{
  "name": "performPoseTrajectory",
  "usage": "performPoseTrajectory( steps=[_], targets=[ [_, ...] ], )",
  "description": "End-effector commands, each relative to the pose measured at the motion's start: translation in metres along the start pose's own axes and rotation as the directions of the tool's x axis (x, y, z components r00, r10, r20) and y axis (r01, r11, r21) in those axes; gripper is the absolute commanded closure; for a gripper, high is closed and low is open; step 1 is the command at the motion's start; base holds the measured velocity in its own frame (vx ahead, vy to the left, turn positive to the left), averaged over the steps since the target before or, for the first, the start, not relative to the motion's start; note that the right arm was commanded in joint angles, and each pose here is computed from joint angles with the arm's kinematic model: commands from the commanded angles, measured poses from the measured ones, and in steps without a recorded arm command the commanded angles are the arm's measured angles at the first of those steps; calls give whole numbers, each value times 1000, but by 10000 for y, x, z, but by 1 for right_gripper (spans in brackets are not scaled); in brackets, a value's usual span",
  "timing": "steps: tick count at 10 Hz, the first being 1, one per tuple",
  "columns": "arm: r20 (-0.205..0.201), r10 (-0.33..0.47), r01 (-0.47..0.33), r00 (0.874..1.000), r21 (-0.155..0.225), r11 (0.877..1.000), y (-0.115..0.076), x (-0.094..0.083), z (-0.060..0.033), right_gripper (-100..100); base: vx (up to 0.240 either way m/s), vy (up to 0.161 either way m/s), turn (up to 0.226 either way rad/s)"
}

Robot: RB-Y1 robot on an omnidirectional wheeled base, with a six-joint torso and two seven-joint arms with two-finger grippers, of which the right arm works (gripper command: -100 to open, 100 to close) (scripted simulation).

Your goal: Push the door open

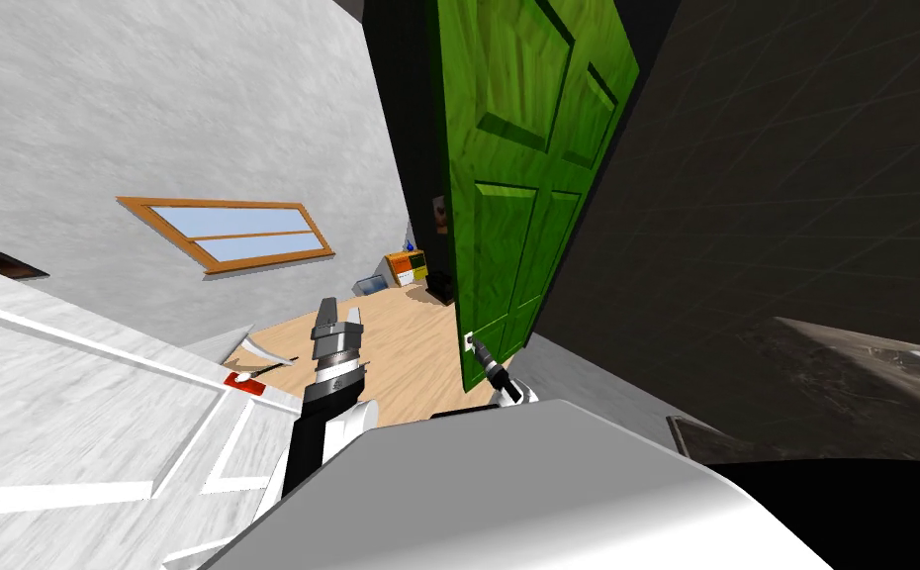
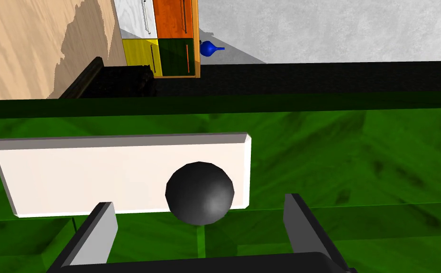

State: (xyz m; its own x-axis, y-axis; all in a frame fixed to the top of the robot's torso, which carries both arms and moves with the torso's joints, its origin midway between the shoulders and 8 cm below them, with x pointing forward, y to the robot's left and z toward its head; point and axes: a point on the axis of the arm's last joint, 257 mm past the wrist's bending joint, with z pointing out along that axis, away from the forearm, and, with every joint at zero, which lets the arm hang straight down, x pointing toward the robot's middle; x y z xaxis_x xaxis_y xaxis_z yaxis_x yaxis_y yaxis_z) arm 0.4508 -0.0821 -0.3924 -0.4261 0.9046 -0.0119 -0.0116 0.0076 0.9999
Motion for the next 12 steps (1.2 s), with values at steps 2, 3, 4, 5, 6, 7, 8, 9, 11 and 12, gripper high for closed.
performPoseTrajectory(
  steps=[2,3,4,5,6,7,8,9,11,12],
  targets=[
    [2,1,-1,1000,-3,1000,4,7,-1,-100,143,74,6],
    [2,1,-1,1000,-3,1000,4,7,-1,100,-19,-5,7],
    [2,1,-1,1000,-3,1000,4,7,-1,100,-30,-16,18],
    [2,1,-1,1000,-3,1000,4,7,-1,100,-18,-13,6],
    [2,1,-1,1000,-3,1000,4,7,-1,100,-11,-7,-3],
    [2,1,-1,1000,-3,1000,4,7,-1,100,-7,-2,-4],
    [2,1,-1,1000,-3,1000,4,7,-1,100,0,0,0],
    [22,-4,4,1000,5,1000,-21,-89,-23,100,108,73,-27],
    [39,-8,8,999,7,1000,-23,-174,-32,100,148,79,-34],
    [53,-10,10,999,8,1000,-24,-239,-40,100,180,92,-26]
  ],
)
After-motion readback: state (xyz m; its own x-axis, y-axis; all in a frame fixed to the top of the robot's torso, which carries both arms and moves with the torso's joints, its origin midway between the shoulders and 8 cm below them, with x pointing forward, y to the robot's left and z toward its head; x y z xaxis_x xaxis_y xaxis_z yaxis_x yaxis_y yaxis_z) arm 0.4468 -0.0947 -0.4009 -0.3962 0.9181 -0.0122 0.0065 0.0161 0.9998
